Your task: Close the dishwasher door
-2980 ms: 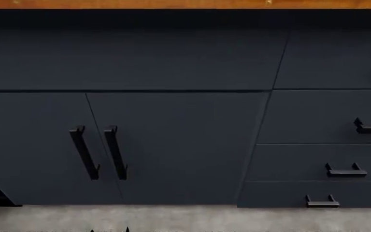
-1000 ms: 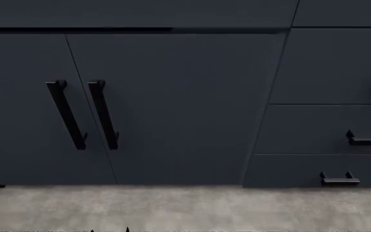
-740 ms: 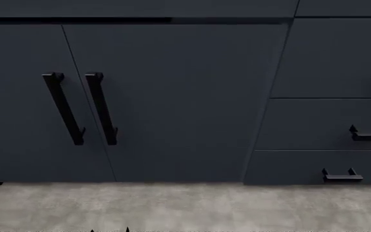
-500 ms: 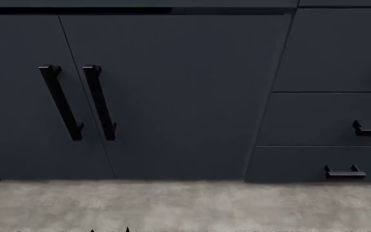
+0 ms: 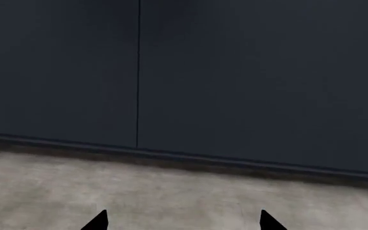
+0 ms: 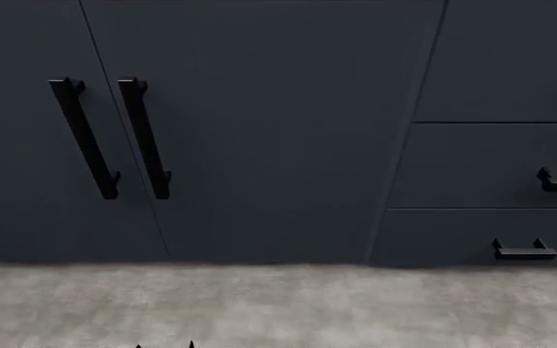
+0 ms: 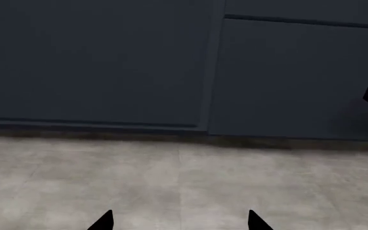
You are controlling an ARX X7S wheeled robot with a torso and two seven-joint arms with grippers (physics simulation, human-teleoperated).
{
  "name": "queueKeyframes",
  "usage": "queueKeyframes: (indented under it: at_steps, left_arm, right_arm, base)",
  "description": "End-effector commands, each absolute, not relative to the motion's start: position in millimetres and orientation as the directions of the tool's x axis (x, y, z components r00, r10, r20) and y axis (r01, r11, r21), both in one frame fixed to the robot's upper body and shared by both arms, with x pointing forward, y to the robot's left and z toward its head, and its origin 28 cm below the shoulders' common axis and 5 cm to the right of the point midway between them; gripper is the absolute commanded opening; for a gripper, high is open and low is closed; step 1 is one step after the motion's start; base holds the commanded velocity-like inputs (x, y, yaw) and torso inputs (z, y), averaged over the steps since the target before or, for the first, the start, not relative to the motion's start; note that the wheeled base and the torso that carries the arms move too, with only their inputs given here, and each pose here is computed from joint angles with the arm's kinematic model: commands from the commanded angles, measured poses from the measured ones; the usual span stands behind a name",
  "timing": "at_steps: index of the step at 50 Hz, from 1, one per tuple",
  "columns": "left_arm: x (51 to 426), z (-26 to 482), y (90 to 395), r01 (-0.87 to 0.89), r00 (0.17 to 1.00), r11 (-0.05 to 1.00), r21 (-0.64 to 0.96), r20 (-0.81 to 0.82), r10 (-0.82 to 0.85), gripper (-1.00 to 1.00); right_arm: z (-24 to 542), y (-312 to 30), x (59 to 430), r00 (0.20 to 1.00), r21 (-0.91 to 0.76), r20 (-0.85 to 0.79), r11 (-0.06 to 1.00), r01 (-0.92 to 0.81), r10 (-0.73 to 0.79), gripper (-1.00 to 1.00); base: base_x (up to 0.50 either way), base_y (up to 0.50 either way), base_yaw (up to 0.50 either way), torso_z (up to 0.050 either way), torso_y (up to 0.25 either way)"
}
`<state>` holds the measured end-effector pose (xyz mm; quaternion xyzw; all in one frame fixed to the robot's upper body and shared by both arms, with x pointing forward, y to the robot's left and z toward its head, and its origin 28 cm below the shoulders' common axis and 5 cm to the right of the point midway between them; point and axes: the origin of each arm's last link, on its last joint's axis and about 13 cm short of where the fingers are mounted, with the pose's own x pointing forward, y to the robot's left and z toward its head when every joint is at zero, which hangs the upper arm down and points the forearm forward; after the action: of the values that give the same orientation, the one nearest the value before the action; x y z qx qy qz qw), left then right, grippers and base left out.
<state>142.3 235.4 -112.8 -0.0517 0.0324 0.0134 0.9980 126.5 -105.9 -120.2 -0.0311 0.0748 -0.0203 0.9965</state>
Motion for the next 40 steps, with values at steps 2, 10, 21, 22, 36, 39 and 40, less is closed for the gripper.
queueKeyframes:
  at_steps: [2,10,21,22,36,39,40]
  left_arm:
    - [142.5,-112.7,235.5,-0.030,0.998,0.994,-0.102,-0.065,0.024,1.00]
    - [142.5,-112.8,235.4,-0.031,0.998,0.994,-0.102,-0.066,0.024,1.00]
    - [142.4,-112.7,236.5,-0.033,0.998,0.993,-0.115,-0.060,0.026,1.00]
    - [142.4,-112.8,236.6,-0.032,0.998,0.993,-0.115,-0.060,0.026,1.00]
    - [142.4,-112.7,236.7,-0.032,0.998,0.993,-0.116,-0.059,0.025,1.00]
    - [142.4,-112.7,236.7,-0.032,0.998,0.993,-0.116,-0.059,0.025,1.00]
    - [142.5,-112.7,236.7,-0.032,0.998,0.993,-0.116,-0.059,0.025,1.00]
  right_arm:
    - [-120.2,-105.9,126.3,0.988,-0.066,-0.147,0.997,0.036,-0.046,1.00]
    - [-120.2,-105.7,126.3,0.988,-0.067,-0.146,0.997,0.036,-0.046,1.00]
    - [-119.8,-105.7,127.4,0.989,-0.064,-0.144,0.997,0.037,-0.046,1.00]
    - [-119.6,-105.6,127.9,0.989,-0.064,-0.142,0.997,0.037,-0.046,1.00]
    - [-119.9,-104.8,127.0,0.989,-0.073,-0.143,0.997,0.033,-0.043,1.00]
    - [-120.0,-104.8,126.8,0.989,-0.073,-0.143,0.997,0.033,-0.043,1.00]
    - [-120.0,-104.9,126.8,0.989,-0.073,-0.143,0.997,0.033,-0.043,1.00]
  base:
    - [0.00,0.00,0.00,-0.050,0.000]
    - [0.00,0.00,0.00,-0.050,0.000]
    - [0.00,0.00,0.00,-0.031,0.000]
    - [0.00,0.00,0.00,0.000,0.000]
    - [0.00,0.39,0.00,0.000,0.000]
    - [0.00,0.50,0.00,0.000,0.000]
    - [0.00,0.50,0.00,0.000,0.000]
